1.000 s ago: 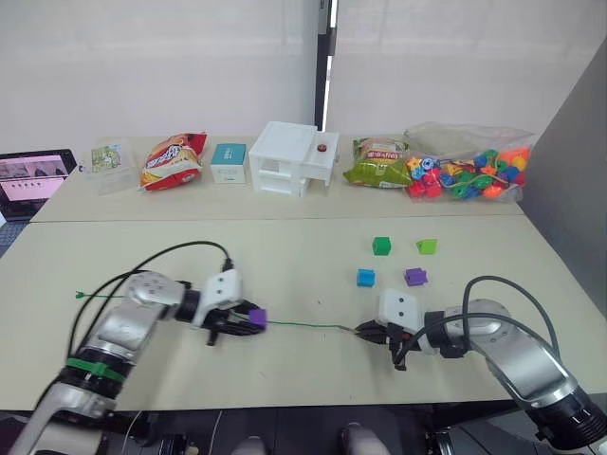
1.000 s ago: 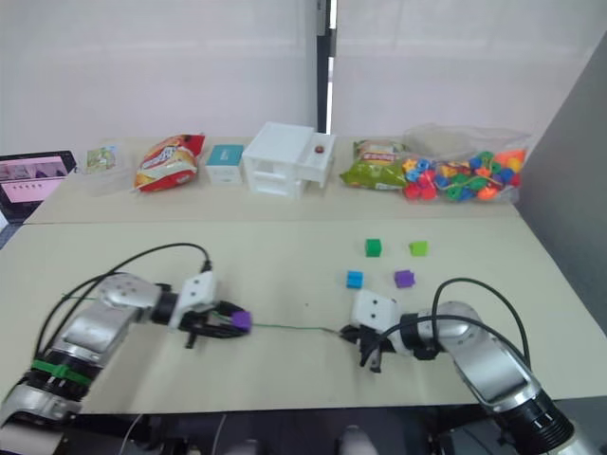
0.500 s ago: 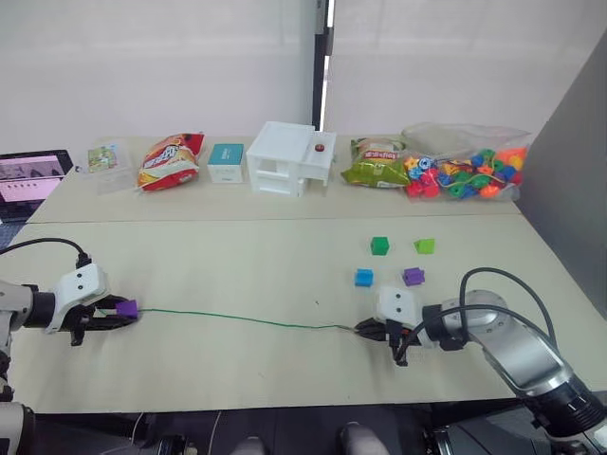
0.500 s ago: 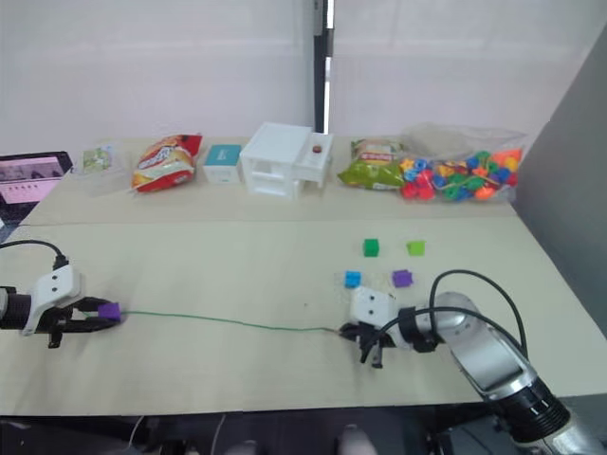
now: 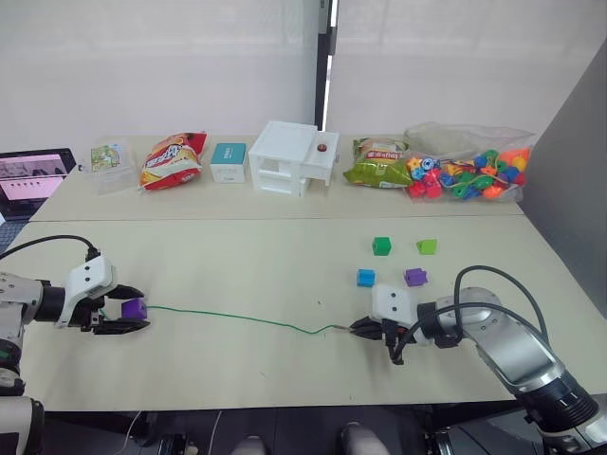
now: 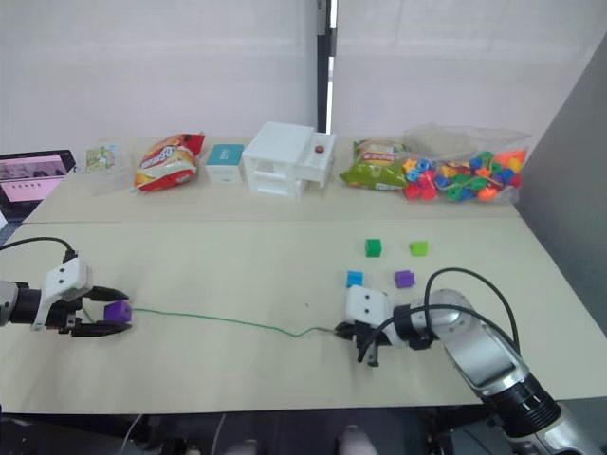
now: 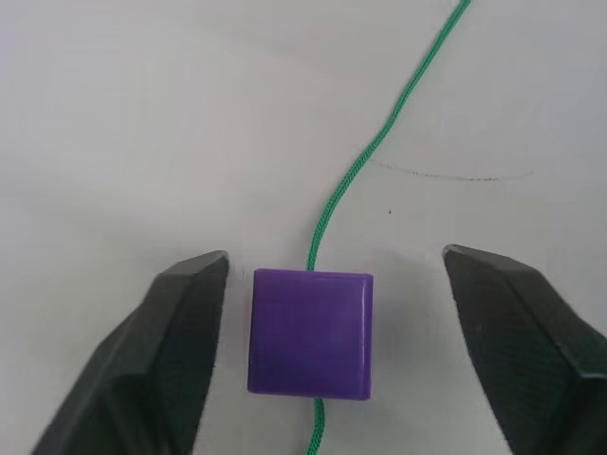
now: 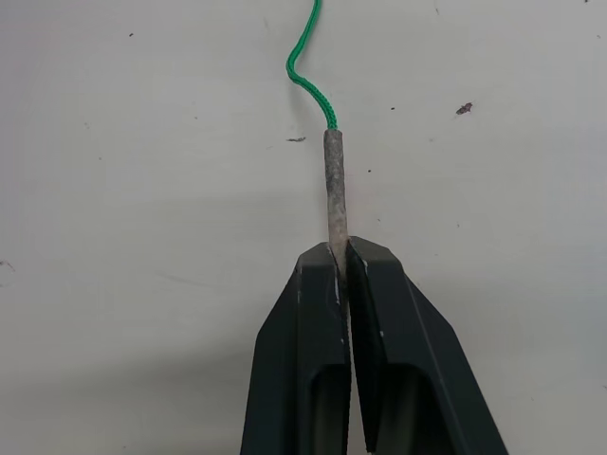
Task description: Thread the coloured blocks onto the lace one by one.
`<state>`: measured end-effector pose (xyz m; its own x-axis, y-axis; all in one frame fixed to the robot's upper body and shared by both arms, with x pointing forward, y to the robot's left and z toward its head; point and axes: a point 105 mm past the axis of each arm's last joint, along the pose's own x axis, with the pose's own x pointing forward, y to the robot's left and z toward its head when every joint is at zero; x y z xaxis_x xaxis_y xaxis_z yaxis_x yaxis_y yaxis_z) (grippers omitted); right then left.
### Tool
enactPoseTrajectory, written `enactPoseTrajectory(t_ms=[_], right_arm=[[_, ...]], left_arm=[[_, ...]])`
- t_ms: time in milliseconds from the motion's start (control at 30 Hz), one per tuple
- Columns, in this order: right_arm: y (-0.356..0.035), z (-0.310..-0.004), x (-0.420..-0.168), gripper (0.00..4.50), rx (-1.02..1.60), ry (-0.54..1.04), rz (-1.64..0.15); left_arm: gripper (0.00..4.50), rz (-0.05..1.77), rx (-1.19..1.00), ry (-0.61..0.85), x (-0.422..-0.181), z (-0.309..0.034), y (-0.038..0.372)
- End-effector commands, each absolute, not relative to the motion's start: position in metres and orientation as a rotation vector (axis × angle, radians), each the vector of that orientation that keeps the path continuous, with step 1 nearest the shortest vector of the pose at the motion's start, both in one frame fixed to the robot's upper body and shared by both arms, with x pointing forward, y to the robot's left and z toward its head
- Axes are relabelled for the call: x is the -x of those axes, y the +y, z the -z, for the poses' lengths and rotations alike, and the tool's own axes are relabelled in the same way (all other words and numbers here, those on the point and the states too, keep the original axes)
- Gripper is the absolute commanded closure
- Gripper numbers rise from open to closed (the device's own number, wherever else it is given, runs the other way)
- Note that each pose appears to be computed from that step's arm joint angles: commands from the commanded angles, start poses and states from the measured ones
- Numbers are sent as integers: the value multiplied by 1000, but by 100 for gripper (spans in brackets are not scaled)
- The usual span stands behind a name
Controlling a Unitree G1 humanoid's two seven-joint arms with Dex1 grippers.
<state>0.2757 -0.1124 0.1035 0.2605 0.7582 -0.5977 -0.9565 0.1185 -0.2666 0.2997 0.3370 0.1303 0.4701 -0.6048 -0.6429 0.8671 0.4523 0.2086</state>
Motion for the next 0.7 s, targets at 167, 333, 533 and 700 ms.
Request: enactPoseTrajectory(t_ms=[167, 333, 533, 700], right_arm=[[-104, -111, -278, 450, 699, 308, -1297], [-97, -112, -282, 450, 702, 308, -1287], [-87, -109, -285, 450, 737, 320, -1286], [-77, -112, -286, 450, 747, 308, -1294]], left_arm=[[2, 1153, -437, 361, -304, -199, 263], [2, 1363, -338, 299, -279, -173, 176], [2, 1402, -345, 186, -279, -138, 99], [2, 1376, -364, 160, -289, -117, 70]])
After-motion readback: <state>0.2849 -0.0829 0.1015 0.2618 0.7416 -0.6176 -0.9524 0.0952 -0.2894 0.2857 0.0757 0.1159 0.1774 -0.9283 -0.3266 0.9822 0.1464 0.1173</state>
